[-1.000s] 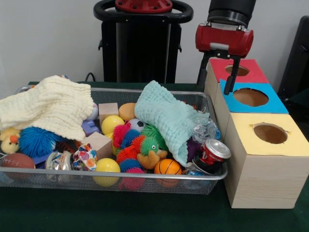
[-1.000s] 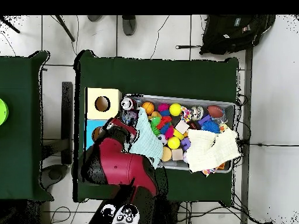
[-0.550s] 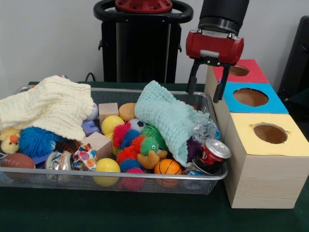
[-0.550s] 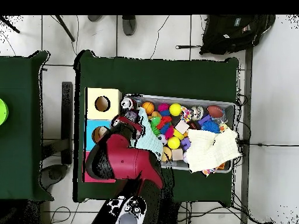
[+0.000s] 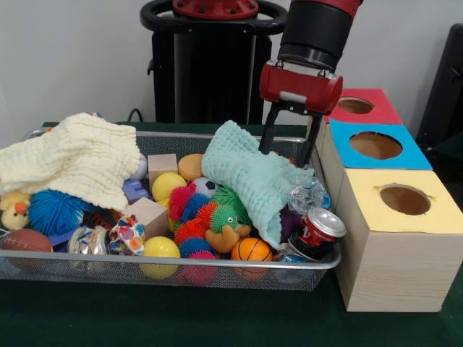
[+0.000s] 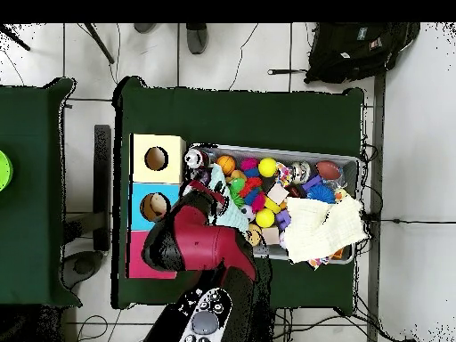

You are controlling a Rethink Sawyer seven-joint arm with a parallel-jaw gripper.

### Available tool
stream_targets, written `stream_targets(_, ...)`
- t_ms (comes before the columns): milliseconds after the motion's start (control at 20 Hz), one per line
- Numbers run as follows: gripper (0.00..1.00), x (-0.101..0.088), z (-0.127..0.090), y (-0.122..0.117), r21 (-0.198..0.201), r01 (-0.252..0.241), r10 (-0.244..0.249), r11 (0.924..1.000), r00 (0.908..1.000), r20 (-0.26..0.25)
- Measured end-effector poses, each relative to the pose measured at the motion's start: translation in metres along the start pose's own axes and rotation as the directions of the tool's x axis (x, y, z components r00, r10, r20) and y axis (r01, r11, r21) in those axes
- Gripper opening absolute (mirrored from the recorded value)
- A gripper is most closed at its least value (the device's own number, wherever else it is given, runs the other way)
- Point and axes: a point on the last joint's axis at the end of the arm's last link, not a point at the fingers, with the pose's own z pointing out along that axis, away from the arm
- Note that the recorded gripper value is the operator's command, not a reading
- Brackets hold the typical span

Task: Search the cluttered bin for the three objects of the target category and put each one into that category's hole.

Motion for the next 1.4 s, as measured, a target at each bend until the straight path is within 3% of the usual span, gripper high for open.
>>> stream_targets(400,1.00,0.018,0.020,0.010,0.002,0.040,-0.040,0.9992,0.9991,-0.013)
stream_targets(700,1.00,0.027,0.023,0.021,-0.007,0.064,-0.064,0.9979,0.9978,-0.013)
stream_targets(1400,1.00,0.018,0.023,0.019,-0.015,0.042,-0.042,0.9990,0.9991,-0.010)
